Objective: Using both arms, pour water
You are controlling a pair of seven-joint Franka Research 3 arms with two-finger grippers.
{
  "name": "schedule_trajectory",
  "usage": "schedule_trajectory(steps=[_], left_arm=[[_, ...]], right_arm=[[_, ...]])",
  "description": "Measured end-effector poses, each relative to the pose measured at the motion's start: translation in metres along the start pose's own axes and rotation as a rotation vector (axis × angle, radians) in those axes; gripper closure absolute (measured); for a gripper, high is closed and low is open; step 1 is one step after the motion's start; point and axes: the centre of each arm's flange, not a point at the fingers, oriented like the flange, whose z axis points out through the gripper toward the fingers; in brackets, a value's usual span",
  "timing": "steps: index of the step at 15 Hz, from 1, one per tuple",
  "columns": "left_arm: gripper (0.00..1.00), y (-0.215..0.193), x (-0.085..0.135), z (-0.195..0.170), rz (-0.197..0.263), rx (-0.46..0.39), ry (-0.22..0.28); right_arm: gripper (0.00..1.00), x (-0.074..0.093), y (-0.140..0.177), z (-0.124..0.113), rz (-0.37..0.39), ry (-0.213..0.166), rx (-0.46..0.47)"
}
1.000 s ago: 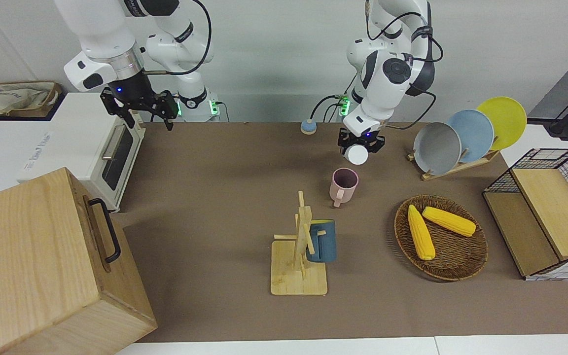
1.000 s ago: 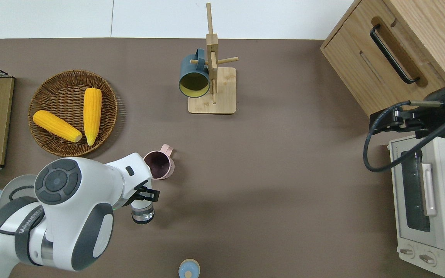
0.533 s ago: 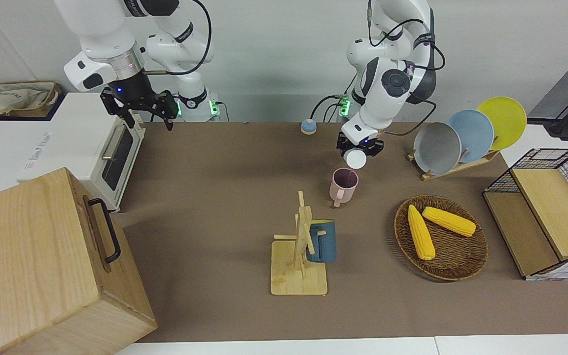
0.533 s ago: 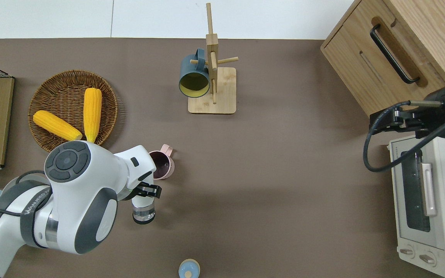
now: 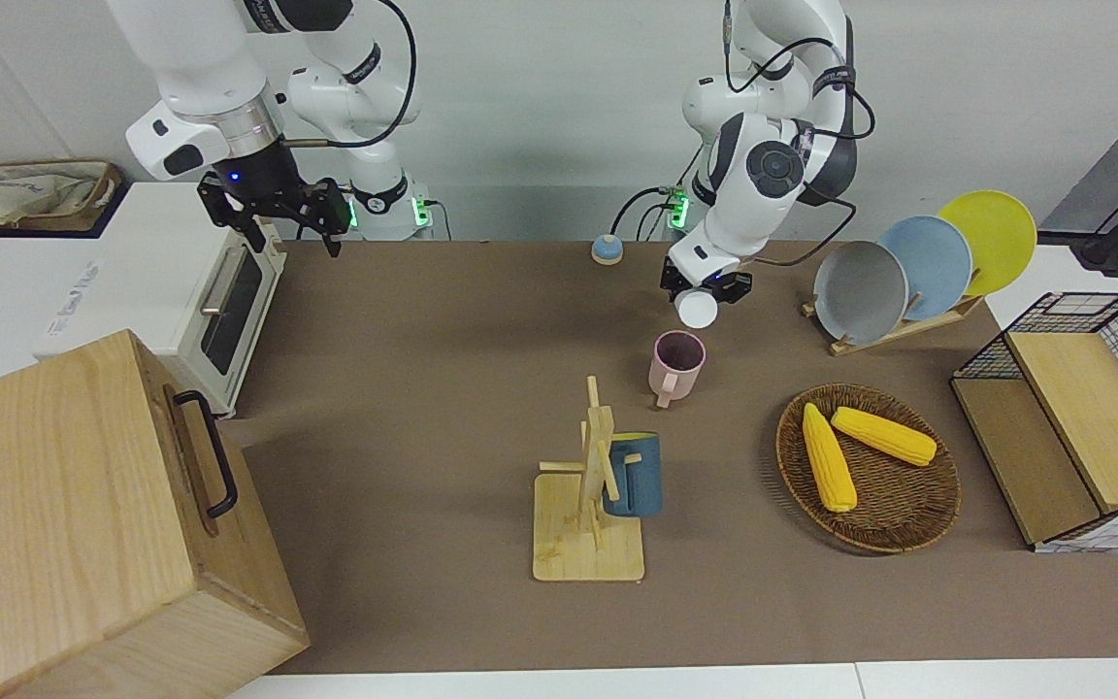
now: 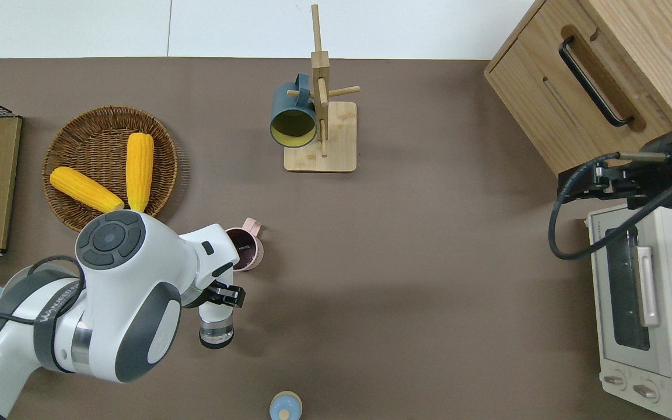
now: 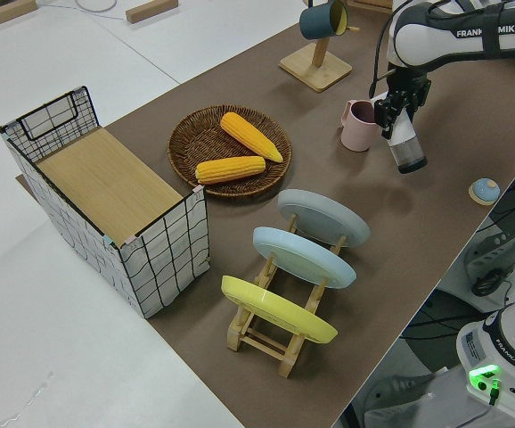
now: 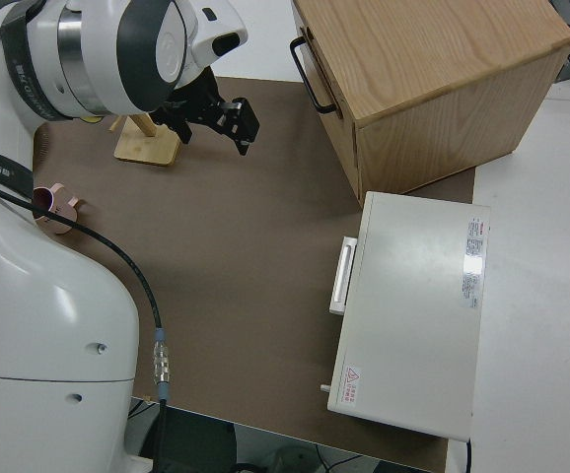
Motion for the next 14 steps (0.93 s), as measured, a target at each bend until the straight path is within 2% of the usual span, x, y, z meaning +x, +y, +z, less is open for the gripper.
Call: schedule_trajectory(steps=[9, 14], left_arm=[[0.37, 0.0064, -0.0034, 0.0019, 0.004, 0.039, -0.030], [0.37, 0.0069, -0.0031, -0.0011, -0.019, 0.041, -0.031]], right_arm=[[0.01, 0.0000, 0.0000, 0.0000, 0.000, 0.000, 0.000], [0.01, 0.0000, 0.0000, 0.0000, 0.000, 0.000, 0.000]])
